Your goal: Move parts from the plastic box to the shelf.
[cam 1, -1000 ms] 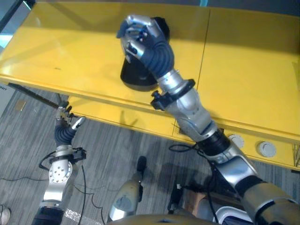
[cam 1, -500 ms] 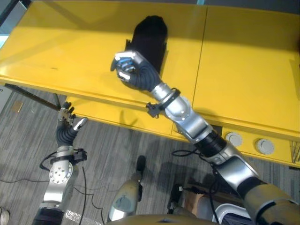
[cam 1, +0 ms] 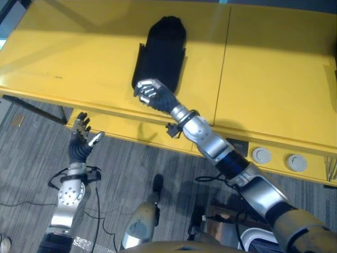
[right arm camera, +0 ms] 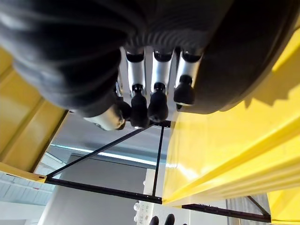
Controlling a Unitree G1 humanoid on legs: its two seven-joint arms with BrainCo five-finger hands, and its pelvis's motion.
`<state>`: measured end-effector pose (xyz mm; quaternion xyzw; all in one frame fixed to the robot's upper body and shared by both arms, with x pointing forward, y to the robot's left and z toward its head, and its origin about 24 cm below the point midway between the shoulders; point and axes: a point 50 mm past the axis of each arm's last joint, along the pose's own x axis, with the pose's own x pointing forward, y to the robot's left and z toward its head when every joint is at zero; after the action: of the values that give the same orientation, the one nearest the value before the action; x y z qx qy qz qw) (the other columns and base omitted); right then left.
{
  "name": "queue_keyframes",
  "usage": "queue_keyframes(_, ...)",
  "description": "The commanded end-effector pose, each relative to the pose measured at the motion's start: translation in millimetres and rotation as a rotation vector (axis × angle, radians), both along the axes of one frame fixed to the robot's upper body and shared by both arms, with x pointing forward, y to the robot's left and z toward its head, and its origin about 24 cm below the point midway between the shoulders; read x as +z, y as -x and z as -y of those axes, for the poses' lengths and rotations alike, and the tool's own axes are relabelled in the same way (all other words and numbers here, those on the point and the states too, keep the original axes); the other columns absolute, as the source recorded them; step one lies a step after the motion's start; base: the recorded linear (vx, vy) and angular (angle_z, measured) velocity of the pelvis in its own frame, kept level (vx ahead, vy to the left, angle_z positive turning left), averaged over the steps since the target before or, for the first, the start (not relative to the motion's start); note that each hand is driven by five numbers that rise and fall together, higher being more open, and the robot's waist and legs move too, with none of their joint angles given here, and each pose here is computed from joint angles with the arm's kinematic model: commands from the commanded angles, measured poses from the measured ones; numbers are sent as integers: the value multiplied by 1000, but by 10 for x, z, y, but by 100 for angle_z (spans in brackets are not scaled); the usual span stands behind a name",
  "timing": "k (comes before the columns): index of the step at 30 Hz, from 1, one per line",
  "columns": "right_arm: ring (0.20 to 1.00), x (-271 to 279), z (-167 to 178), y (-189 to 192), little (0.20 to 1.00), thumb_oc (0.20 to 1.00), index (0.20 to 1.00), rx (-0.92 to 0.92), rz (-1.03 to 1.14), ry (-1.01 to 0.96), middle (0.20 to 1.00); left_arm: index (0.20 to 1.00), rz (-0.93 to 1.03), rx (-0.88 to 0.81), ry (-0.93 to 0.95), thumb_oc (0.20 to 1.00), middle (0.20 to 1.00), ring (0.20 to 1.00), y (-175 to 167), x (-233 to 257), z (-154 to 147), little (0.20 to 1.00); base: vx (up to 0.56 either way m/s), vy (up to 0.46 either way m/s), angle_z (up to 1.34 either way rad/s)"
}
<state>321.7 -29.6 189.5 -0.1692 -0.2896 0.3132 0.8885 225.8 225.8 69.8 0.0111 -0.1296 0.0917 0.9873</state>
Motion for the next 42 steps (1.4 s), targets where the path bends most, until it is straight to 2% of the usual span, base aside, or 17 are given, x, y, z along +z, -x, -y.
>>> queue_keyframes(1,200,73,32,-91,200,200,200,-61,22,-15,200,1000,128,-19,-68,1000,1000,1000,-73,289,-3,1000,0,0,0)
queue_keyframes(8,200,180,14,-97,200,200,200,-72,32,-104,200,1000,100,4,-51,1000,1000,1000,-67,226,-42,1000,0,0,0)
queue_keyframes(22,200,559,52,-176,200,200,200,-132,152,-150,200,1000,66,17,-66,1000,1000,1000,-117,158,-103,1000,-2,0,1)
queue_keyframes(26,200,823,44,0,200,200,200,-54,230,-273,200,1000,54,32,-47,1000,1000,1000,-144,127,-119,1000,0,0,0)
queue_keyframes(30,200,1154,39,410,200,200,200,108,383,-413,200,1000,55,40,-32,1000,1000,1000,-171,123,-94,1000,-8,-1,0)
queue_keyframes(31,200,1154,40,410,200,200,200,108,383,-413,200,1000,55,40,-32,1000,1000,1000,-171,123,-94,1000,-44,-18,-2)
queue_keyframes(32,200,1211,36,579,200,200,200,195,418,-448,200,1000,61,40,-28,1000,1000,1000,-178,133,-82,1000,-51,-23,-5)
queue_keyframes(38,200,1040,155,750,200,200,200,277,391,-449,200,1000,64,15,-22,1000,1000,1000,-145,145,-36,1000,-67,-19,-10)
queue_keyframes(40,200,774,321,758,200,200,200,278,283,-470,200,1000,77,-10,-23,1000,1000,1000,-116,180,-3,1000,-61,6,-10)
queue_keyframes(41,200,537,457,781,200,200,200,244,210,-418,200,1000,74,-29,-42,1000,1000,1000,-91,194,0,1000,-23,23,-9)
queue_keyframes(42,200,531,462,786,200,200,200,243,208,-418,200,1000,71,-30,-42,1000,1000,1000,-86,190,2,1000,-25,21,-10)
